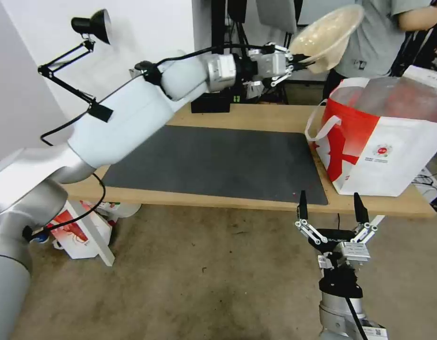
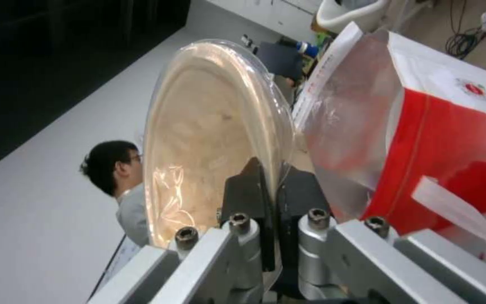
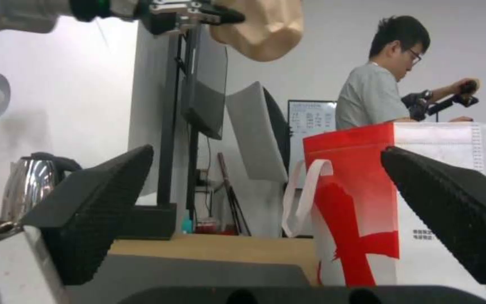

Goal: Pick up the trash from the table and place it into the takeout bag.

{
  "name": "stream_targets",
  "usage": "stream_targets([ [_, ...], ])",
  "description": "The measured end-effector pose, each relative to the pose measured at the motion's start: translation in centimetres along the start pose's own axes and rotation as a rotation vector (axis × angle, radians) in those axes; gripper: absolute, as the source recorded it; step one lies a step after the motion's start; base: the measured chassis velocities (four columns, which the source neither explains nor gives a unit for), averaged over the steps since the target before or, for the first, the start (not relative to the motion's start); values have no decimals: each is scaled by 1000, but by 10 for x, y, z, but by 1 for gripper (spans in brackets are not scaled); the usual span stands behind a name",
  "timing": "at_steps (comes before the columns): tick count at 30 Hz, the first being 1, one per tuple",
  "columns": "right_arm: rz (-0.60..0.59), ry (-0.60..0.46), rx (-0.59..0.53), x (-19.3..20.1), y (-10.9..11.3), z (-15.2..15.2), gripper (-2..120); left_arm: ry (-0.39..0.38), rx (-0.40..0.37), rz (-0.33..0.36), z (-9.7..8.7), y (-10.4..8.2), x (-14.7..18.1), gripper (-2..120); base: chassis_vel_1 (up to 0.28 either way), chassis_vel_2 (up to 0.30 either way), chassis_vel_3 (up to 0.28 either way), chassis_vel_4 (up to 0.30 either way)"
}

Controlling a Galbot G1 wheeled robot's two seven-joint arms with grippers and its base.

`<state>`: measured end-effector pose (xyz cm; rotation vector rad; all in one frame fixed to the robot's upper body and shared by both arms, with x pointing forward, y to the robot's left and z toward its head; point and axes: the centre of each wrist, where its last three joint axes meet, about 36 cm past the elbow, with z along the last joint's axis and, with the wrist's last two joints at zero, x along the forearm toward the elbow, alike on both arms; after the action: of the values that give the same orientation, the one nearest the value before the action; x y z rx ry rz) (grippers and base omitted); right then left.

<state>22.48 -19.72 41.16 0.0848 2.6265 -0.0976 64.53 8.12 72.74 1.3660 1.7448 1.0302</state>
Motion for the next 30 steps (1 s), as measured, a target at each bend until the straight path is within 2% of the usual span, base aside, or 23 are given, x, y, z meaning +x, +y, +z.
stream_targets([
  [5, 0, 0, 0, 0, 0, 0, 100, -21, -2, 15, 1, -2, -29, 0, 0, 0, 0, 0],
  [14, 0, 0, 0, 0, 0, 0, 100, -38, -1, 36, 3, -10, -52, 0, 0, 0, 0, 0],
  [30, 0, 0, 0, 0, 0, 0, 100, -125, 13, 56, 7, -39, -119, 0, 0, 0, 0, 0],
])
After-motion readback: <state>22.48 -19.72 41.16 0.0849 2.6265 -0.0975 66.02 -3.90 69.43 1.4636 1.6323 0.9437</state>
